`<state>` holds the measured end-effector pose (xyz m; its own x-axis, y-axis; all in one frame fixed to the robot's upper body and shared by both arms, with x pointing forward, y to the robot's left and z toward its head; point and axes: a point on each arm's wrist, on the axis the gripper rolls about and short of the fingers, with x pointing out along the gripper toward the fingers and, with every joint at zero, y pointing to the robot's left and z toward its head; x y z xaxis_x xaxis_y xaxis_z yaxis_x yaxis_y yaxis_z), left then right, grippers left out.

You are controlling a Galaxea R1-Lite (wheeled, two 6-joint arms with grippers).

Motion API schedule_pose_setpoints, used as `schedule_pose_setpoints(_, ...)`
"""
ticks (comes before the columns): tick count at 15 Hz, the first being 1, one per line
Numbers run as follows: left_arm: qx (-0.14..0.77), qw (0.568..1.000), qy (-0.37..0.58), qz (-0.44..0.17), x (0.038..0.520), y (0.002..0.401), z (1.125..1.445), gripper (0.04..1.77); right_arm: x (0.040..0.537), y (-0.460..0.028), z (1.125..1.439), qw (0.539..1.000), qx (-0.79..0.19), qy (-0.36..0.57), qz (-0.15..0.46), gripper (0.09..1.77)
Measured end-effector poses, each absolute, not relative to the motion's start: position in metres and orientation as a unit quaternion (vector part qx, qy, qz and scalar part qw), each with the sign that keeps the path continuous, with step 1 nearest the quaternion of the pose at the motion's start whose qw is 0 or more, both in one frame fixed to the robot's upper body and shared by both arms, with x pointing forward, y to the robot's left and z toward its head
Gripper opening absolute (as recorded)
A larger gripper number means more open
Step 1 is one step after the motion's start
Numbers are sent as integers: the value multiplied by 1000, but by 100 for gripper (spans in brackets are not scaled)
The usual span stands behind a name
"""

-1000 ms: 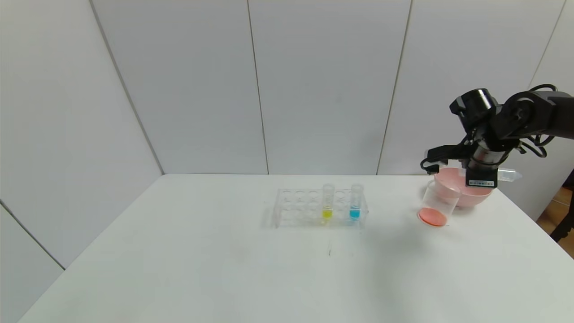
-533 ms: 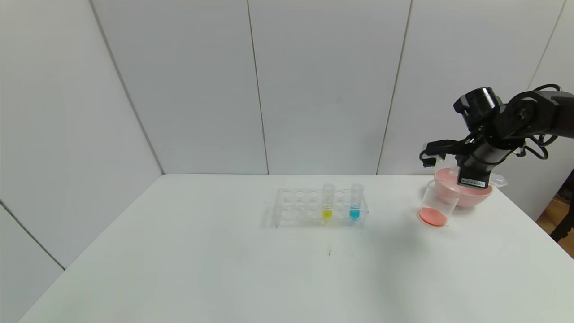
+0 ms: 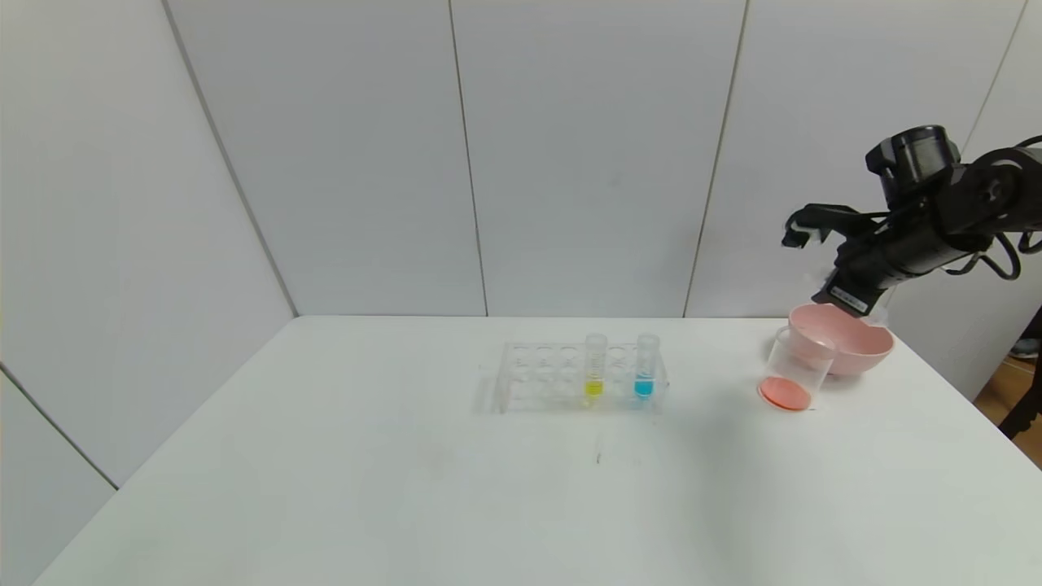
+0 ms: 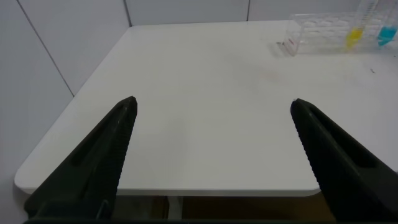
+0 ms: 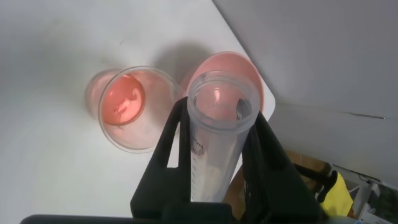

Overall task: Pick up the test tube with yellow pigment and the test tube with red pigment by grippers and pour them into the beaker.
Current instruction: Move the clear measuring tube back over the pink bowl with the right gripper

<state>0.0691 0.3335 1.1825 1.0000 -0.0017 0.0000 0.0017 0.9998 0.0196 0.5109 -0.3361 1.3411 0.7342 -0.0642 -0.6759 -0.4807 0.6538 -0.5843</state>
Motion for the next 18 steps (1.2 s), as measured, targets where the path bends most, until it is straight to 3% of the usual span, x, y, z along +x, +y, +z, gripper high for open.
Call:
schedule_pose_setpoints(9, 10, 1000, 0, -1, 69, 333, 1182, 176, 531, -373, 1368, 952, -223, 209, -15, 53)
schedule_pose_setpoints(13, 10, 1000, 0, -1, 69, 333, 1182, 176, 540, -387, 1362, 973, -131, 181, -51, 53)
schedule_pose_setpoints(18, 10, 1000, 0, -1, 69, 333, 1182, 176, 551, -414, 1341, 976, -84, 188, -74, 53)
